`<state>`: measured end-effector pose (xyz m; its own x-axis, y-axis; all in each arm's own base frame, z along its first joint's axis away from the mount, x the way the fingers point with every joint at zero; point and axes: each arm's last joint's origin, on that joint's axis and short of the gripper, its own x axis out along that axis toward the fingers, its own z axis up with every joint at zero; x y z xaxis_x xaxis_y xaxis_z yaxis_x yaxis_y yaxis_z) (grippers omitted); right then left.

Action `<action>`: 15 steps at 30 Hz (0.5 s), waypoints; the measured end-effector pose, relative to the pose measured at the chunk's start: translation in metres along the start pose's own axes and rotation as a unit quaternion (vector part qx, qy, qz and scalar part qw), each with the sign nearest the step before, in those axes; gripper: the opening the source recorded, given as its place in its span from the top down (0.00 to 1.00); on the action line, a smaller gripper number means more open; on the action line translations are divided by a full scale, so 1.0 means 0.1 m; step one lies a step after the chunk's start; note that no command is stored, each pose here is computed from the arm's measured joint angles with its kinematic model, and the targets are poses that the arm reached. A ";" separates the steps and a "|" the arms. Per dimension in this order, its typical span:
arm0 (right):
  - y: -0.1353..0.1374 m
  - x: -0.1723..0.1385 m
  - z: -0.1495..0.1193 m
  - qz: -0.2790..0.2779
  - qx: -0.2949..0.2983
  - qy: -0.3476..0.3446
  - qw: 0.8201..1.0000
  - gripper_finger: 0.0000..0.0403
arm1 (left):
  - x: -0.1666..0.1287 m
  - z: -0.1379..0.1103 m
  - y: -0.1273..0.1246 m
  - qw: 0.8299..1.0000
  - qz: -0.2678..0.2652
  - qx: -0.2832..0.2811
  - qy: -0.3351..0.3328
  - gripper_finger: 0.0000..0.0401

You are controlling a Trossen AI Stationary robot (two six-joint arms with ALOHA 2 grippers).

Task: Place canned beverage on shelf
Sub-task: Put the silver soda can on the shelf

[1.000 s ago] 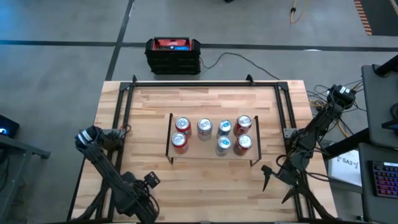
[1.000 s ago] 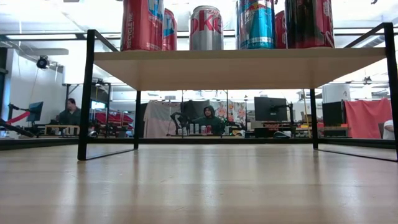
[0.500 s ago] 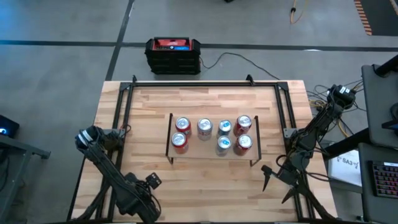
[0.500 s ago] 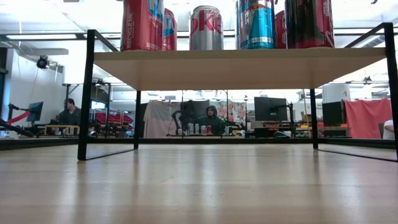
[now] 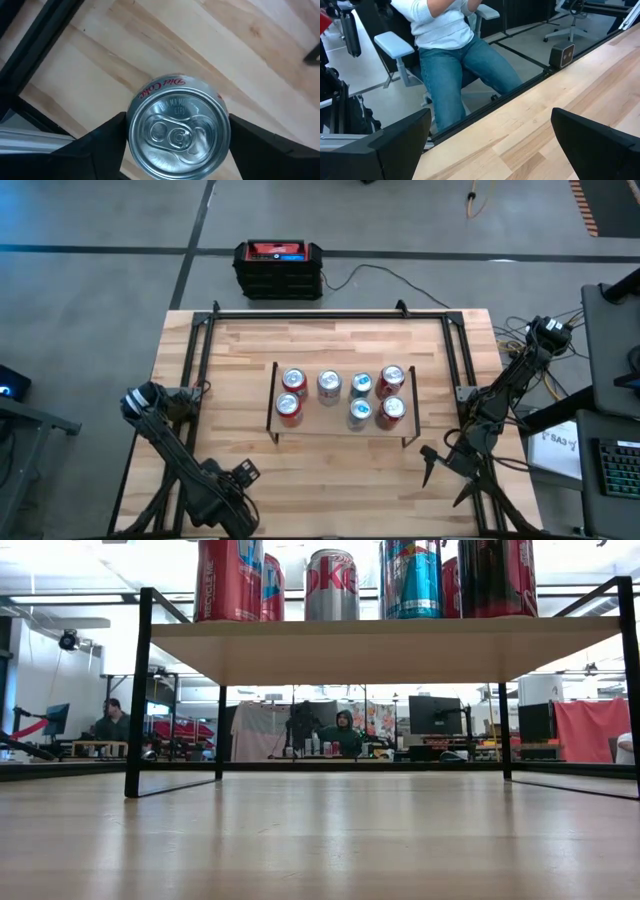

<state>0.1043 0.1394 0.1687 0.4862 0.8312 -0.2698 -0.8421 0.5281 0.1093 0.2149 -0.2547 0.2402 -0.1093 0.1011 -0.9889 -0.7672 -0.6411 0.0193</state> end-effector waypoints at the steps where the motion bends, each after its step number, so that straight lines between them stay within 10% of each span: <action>1: 0.00 0.00 0.00 0.000 0.000 0.000 1.000 0.01 | -0.01 0.00 0.00 1.000 0.000 0.009 0.003 0.30; 7: 0.00 0.00 0.00 0.000 -0.001 0.000 1.000 0.01 | -0.03 -0.01 0.00 0.987 -0.004 0.163 0.005 0.30; 12: 0.00 0.00 0.00 0.000 -0.001 0.000 1.000 0.01 | -0.03 -0.03 -0.01 0.924 -0.031 0.382 0.006 0.26; 15: 0.00 0.00 0.00 0.000 0.000 0.000 1.000 0.01 | -0.04 -0.04 -0.03 0.909 -0.059 0.413 -0.006 0.26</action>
<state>0.1043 0.1394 0.1688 0.4858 0.8313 -0.2701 -0.8424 0.5278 0.1091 0.2196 -0.2560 0.2431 0.0012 0.1444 -0.9895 -0.9863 0.1637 0.0227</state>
